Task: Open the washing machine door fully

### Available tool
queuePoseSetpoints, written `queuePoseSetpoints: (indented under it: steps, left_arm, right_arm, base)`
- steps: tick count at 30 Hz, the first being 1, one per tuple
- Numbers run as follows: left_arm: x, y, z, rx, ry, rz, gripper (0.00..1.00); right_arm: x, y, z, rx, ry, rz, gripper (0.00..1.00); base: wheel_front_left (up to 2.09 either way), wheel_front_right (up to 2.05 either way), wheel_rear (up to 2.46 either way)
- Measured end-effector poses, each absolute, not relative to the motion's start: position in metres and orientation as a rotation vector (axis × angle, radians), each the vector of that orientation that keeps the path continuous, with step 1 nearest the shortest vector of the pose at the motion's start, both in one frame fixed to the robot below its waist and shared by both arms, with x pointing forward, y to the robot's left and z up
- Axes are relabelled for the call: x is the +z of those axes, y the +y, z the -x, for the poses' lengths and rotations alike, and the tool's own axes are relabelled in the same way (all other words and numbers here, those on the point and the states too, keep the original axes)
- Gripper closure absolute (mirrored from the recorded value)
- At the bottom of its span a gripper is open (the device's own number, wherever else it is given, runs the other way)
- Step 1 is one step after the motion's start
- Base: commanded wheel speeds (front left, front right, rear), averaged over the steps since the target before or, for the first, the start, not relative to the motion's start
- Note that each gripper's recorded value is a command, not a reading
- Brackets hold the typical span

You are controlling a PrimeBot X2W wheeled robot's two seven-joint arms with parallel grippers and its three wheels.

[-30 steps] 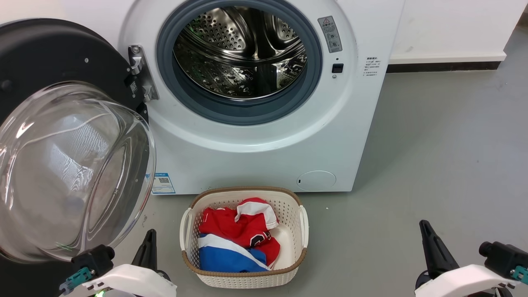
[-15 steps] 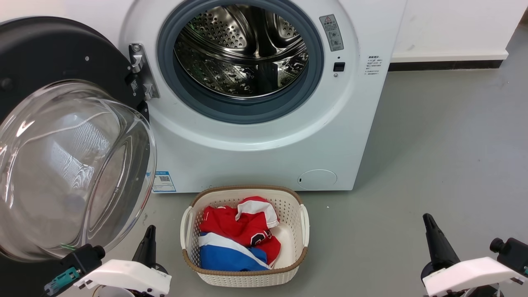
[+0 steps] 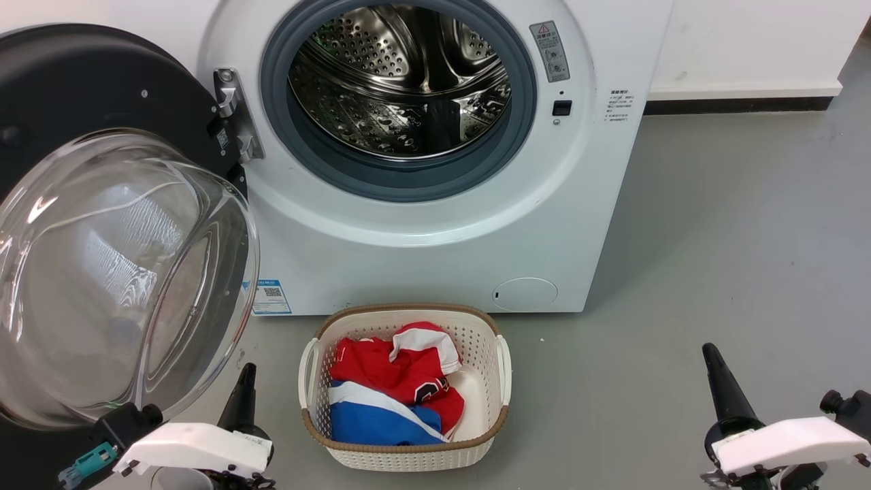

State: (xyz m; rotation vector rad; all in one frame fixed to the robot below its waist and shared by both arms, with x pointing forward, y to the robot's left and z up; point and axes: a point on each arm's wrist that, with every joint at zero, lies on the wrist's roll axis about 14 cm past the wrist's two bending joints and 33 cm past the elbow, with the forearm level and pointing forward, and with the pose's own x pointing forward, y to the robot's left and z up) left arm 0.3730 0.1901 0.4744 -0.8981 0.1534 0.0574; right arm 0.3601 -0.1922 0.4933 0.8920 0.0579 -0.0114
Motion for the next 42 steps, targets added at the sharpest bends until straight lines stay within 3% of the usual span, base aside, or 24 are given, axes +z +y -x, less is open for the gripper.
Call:
queuePoseSetpoints:
  steps: [42]
  left_arm:
    - [0.491,0.195,-0.383,0.040,0.080,1.330,1.00]
  right_arm:
    - [0.499,-0.198,-0.376,-0.019,0.033,-1.322,1.00]
  base:
    - [0.00,0.00,0.00]
